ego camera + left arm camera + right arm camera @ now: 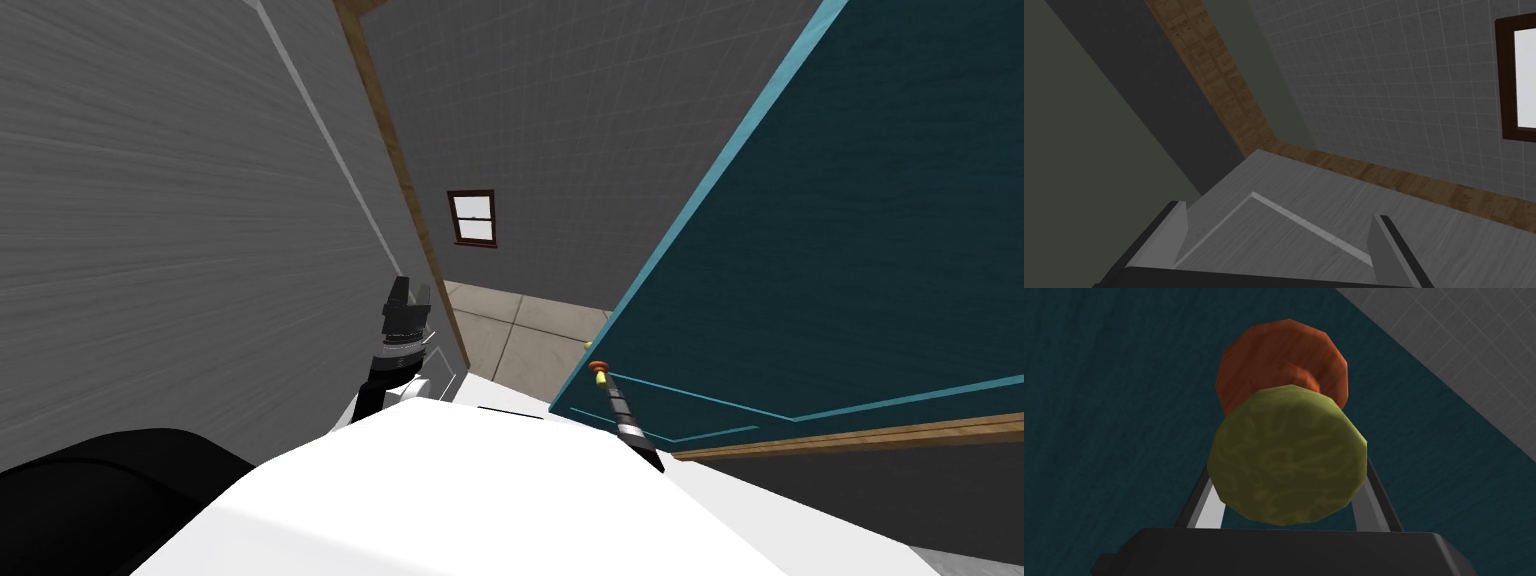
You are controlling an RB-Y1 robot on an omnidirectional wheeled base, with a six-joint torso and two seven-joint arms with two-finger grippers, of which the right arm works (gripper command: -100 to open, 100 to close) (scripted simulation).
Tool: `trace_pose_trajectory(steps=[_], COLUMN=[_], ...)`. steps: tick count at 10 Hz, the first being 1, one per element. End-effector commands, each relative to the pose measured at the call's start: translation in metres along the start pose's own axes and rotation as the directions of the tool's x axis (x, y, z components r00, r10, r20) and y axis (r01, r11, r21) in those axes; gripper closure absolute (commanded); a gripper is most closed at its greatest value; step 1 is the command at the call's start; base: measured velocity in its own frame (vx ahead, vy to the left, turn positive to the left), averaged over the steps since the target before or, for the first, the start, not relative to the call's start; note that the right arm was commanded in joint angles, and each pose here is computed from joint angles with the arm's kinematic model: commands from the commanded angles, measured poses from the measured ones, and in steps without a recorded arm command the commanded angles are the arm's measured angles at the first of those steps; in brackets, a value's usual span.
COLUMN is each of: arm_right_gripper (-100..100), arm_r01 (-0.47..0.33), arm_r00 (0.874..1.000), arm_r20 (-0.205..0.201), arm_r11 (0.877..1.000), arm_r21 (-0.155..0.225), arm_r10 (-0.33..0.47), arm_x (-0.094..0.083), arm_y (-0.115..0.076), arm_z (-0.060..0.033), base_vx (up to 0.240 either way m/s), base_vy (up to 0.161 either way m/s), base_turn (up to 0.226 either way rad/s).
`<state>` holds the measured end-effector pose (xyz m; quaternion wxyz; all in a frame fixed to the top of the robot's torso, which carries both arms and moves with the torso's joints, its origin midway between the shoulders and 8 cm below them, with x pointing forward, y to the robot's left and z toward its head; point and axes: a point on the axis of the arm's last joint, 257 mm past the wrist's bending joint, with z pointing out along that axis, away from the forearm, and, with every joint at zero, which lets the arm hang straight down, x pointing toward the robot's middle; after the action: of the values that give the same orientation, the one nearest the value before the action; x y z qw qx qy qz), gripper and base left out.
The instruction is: Pull the door open
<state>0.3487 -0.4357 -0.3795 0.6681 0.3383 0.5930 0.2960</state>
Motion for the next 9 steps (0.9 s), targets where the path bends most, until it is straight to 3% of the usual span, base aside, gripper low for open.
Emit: trace_pose_trajectory(steps=[1, 4, 7, 8, 9], arm_right_gripper=[100, 100, 100, 100, 100], arm_r01=[-0.063, -0.132, -0.235, -0.277, -0.285], arm_r00=[0.998, 0.991, 0.971, 0.959, 0.956], arm_r20=[0.019, 0.031, 0.055, 0.067, 0.067], arm_r11=[0.998, 0.991, 0.972, 0.961, 0.958], arm_r21=[0.007, 0.01, 0.013, 0.013, 0.012], arm_r10=[0.063, 0.131, 0.234, 0.276, 0.284], arm_x=[-0.0043, -0.0059, -0.009, -0.0106, -0.0106], arm_y=[-0.0018, -0.0026, -0.0042, -0.005, -0.005], arm_z=[0.0027, 0.0046, 0.0081, 0.0099, 0.0099], base_vx=[-0.087, -0.063, -0.074, -0.064, -0.051], base_vy=[-0.038, -0.022, -0.033, -0.028, -0.025], base_turn=[0.149, 0.065, 0.107, 0.074, 0.059])
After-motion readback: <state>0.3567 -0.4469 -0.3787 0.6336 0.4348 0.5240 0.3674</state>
